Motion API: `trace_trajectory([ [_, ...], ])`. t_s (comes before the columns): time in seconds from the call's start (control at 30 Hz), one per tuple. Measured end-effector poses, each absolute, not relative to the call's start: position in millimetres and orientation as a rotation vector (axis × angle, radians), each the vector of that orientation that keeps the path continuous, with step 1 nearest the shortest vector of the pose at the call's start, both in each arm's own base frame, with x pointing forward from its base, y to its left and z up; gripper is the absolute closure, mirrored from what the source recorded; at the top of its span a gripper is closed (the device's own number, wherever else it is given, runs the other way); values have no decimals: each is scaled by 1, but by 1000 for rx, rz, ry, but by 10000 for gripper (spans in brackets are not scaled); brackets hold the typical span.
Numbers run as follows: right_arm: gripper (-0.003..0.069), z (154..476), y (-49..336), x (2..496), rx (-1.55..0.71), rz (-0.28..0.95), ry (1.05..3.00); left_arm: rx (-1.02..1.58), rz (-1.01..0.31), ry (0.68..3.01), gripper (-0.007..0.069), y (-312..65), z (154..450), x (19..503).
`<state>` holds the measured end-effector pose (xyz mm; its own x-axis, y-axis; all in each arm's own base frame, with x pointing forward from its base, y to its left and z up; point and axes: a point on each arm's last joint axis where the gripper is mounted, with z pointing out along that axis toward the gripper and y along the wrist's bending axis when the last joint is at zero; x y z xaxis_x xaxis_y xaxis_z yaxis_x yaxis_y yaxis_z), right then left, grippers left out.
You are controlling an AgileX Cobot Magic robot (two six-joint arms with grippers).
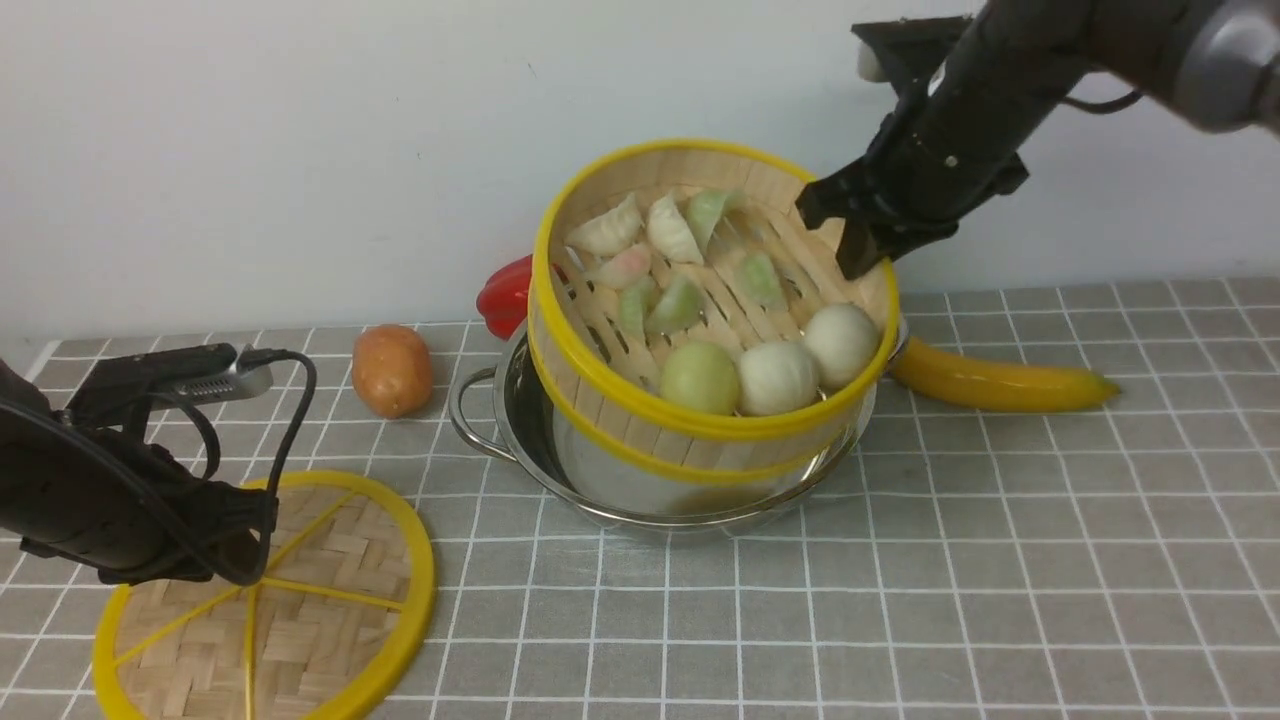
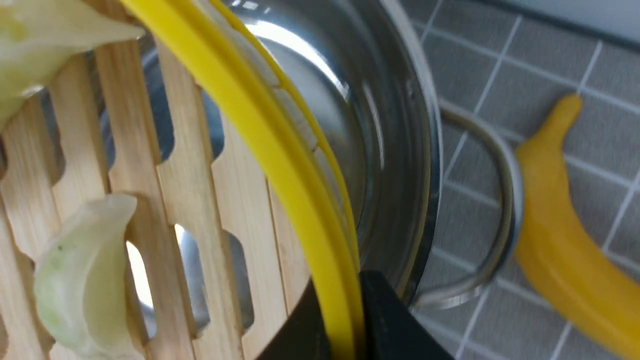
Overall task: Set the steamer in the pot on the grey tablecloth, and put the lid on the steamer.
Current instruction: 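Place the bamboo steamer basket of food into the steel pot with the right gripper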
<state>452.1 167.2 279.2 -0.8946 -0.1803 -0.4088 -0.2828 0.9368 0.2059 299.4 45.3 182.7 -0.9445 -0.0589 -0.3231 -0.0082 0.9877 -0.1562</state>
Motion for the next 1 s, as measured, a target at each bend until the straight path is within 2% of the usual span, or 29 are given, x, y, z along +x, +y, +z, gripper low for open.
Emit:
trace_trajectory([
  [0.37,603,232,179,489,-318,362,2714,-51,-215,2794,382,46,183,300],
  [0.7,603,191,182,497,-310,349,2790,-48,-203,2780,382,46,183,301],
  [1.0,603,186,183,497,-308,357,2798,-50,-196,2768,382,47,183,302],
])
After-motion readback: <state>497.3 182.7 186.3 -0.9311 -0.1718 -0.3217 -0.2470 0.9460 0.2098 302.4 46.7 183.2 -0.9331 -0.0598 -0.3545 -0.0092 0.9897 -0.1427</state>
